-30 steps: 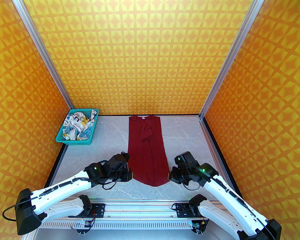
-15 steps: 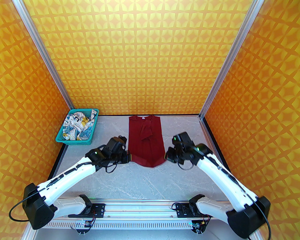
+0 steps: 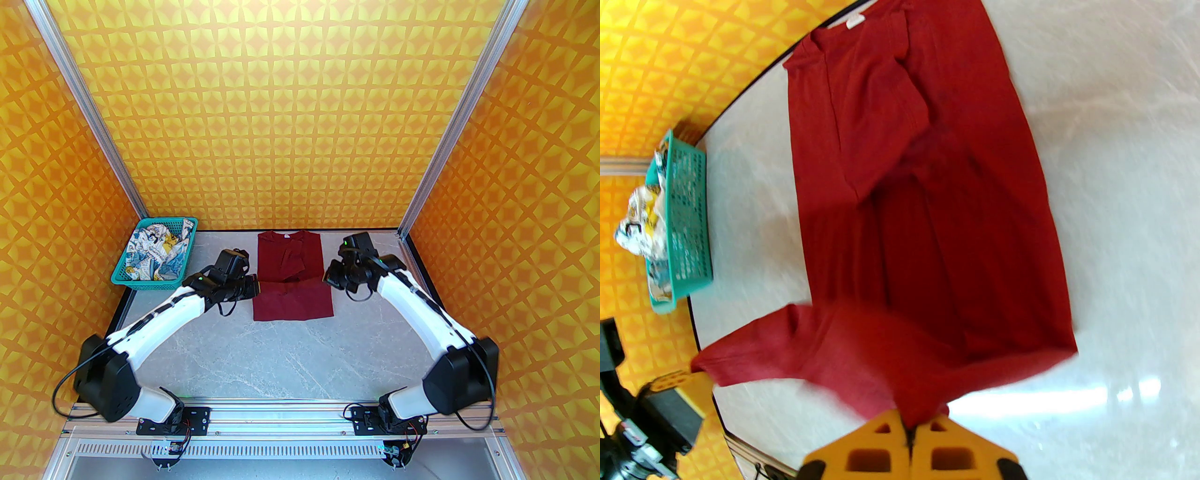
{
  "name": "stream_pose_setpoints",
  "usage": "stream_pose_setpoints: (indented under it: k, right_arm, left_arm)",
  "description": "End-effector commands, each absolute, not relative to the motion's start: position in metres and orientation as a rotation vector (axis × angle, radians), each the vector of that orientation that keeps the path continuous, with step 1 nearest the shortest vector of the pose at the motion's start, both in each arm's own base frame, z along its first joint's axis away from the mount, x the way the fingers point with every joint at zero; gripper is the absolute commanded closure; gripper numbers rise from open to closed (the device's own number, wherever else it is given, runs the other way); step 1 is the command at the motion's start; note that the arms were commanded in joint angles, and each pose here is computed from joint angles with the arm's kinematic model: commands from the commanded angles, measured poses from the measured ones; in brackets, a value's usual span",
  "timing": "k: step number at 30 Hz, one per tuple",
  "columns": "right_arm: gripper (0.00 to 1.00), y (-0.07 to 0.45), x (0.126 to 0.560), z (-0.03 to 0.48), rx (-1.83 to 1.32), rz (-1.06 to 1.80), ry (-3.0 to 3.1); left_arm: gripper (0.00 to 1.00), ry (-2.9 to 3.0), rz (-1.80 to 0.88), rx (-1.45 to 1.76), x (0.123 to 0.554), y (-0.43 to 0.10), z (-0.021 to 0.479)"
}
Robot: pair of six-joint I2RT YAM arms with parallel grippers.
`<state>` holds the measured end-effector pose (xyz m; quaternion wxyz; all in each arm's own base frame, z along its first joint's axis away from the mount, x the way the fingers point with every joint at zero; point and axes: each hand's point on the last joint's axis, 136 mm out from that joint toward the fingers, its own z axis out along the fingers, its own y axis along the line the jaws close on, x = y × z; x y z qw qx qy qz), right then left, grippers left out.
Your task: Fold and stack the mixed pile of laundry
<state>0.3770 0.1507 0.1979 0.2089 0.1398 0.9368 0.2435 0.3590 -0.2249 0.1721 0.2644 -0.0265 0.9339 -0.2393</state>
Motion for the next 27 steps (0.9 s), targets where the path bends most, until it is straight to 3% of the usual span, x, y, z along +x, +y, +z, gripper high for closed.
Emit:
stream_pose_setpoints:
  k: [1, 12, 27]
  right_arm:
    - [1.0, 0.154, 0.405, 0.199, 0.366, 0.724, 2.565]
    - [1.0, 0.153, 0.459, 0.147, 0.459, 0.812, 2.584]
    - [1.0, 0.137, 0.496, 0.067, 0.637, 0.898, 2.601]
  left_arm:
    - [1.0, 2.441, -0.728, -0.082, 0.389, -0.231, 0.185]
    - [1.0, 2.46, -0.76, -0.143, 0.451, -0.228, 0.146]
    - [1.0, 2.498, -0.78, -0.155, 0.494, -0.224, 0.086]
